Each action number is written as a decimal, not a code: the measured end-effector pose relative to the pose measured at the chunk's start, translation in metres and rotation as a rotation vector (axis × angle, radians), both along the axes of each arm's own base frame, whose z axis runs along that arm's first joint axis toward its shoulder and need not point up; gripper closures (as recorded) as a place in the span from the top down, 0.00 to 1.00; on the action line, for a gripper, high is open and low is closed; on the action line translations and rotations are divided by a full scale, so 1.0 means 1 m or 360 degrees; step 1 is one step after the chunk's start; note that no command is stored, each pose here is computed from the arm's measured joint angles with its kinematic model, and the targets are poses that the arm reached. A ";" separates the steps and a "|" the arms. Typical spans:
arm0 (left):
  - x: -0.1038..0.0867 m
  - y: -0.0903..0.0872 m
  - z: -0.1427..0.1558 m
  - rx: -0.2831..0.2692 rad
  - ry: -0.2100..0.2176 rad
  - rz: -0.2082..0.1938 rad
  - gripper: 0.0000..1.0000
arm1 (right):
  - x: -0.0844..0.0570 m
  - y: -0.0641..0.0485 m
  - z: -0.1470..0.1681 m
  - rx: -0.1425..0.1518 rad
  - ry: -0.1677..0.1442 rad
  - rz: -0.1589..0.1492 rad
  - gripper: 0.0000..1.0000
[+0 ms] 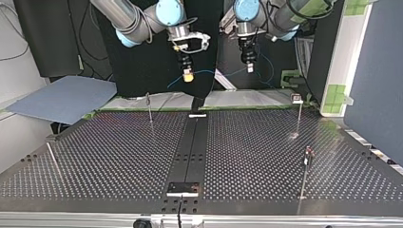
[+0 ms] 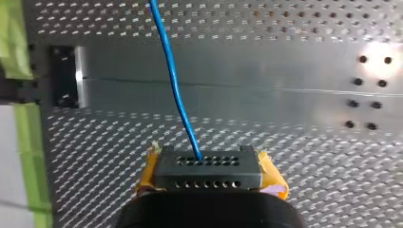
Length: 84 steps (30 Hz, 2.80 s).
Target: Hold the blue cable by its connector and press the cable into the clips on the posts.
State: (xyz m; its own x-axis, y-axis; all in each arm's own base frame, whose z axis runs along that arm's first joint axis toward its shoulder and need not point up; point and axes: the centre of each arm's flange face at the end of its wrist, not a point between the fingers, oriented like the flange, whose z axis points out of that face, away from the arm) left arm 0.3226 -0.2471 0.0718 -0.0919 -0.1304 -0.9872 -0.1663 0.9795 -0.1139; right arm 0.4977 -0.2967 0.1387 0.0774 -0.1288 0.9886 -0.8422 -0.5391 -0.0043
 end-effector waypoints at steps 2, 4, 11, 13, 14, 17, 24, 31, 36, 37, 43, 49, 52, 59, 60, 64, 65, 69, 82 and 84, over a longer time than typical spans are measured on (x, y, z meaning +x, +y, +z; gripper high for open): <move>0.008 -0.002 0.011 -0.0013 -0.0028 0.0017 0.00 | 0.004 -0.004 0.016 -0.0013 -0.0026 0.0021 0.00; 0.015 -0.004 0.021 -0.0025 -0.0053 0.0037 0.00 | 0.007 -0.008 0.029 -0.0025 -0.0048 0.0037 0.00; 0.038 -0.006 0.057 -0.0069 -0.0140 0.0116 0.00 | 0.014 -0.023 0.084 -0.0087 -0.0126 0.0066 0.00; 0.046 -0.006 0.070 -0.0084 -0.0169 0.0130 0.00 | 0.015 -0.026 0.098 -0.0102 -0.0144 0.0075 0.00; 0.049 -0.006 0.076 -0.0090 -0.0181 0.0137 0.00 | 0.016 -0.027 0.107 -0.0112 -0.0156 0.0082 0.00; 0.059 -0.006 0.095 -0.0111 -0.0223 0.0160 0.00 | 0.016 -0.031 0.130 -0.0136 -0.0183 0.0094 0.00; 0.079 0.000 0.136 -0.0148 -0.0304 0.0230 0.00 | 0.009 -0.031 0.172 -0.0183 -0.0231 0.0108 0.00; 0.101 0.018 0.181 -0.0225 -0.0403 0.0329 0.00 | 0.003 -0.031 0.202 -0.0234 -0.0279 0.0114 0.00; 0.115 0.030 0.211 -0.0271 -0.0468 0.0335 0.00 | 0.007 -0.037 0.198 -0.0229 -0.0268 0.0124 0.00; 0.118 0.033 0.219 -0.0280 -0.0486 0.0334 0.00 | 0.009 -0.038 0.195 -0.0227 -0.0263 0.0127 0.00; 0.133 0.051 0.262 -0.0322 -0.0574 0.0330 0.00 | 0.027 -0.044 0.183 -0.0226 -0.0233 0.0183 0.00; 0.141 0.071 0.305 -0.0360 -0.0659 0.0322 0.00 | 0.042 -0.043 0.193 -0.0230 -0.0234 0.0251 0.00; 0.140 0.081 0.318 -0.0354 -0.0674 0.0320 0.00 | 0.047 -0.042 0.203 -0.0234 -0.0237 0.0274 0.00; 0.133 0.106 0.342 -0.0296 -0.0674 0.0328 0.00 | 0.057 -0.040 0.223 -0.0248 -0.0252 0.0300 0.00; 0.132 0.110 0.345 -0.0289 -0.0674 0.0335 0.00 | 0.058 -0.040 0.226 -0.0252 -0.0256 0.0302 0.00; 0.124 0.128 0.358 -0.0267 -0.0677 0.0379 0.00 | 0.064 -0.042 0.242 -0.0281 -0.0288 0.0308 0.00; 0.122 0.131 0.361 -0.0264 -0.0679 0.0388 0.00 | 0.065 -0.043 0.247 -0.0289 -0.0296 0.0310 0.00; 0.115 0.146 0.373 -0.0250 -0.0683 0.0427 0.00 | 0.069 -0.044 0.262 -0.0308 -0.0313 0.0314 0.00; 0.076 0.148 0.410 -0.0230 -0.0671 0.0306 0.00 | 0.072 -0.050 0.286 -0.0344 -0.0353 0.0308 0.00; 0.074 0.146 0.409 -0.0226 -0.0649 0.0280 0.00 | 0.072 -0.052 0.286 -0.0344 -0.0352 0.0304 0.00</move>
State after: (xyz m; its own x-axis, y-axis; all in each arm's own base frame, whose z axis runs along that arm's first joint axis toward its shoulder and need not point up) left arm 0.3968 -0.1010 0.4810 0.3355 -0.2458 -0.9094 -0.2422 0.9104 -0.3355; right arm 0.5692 -0.3483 0.4250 -0.1387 0.0809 0.9870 -0.7177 -0.6950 -0.0439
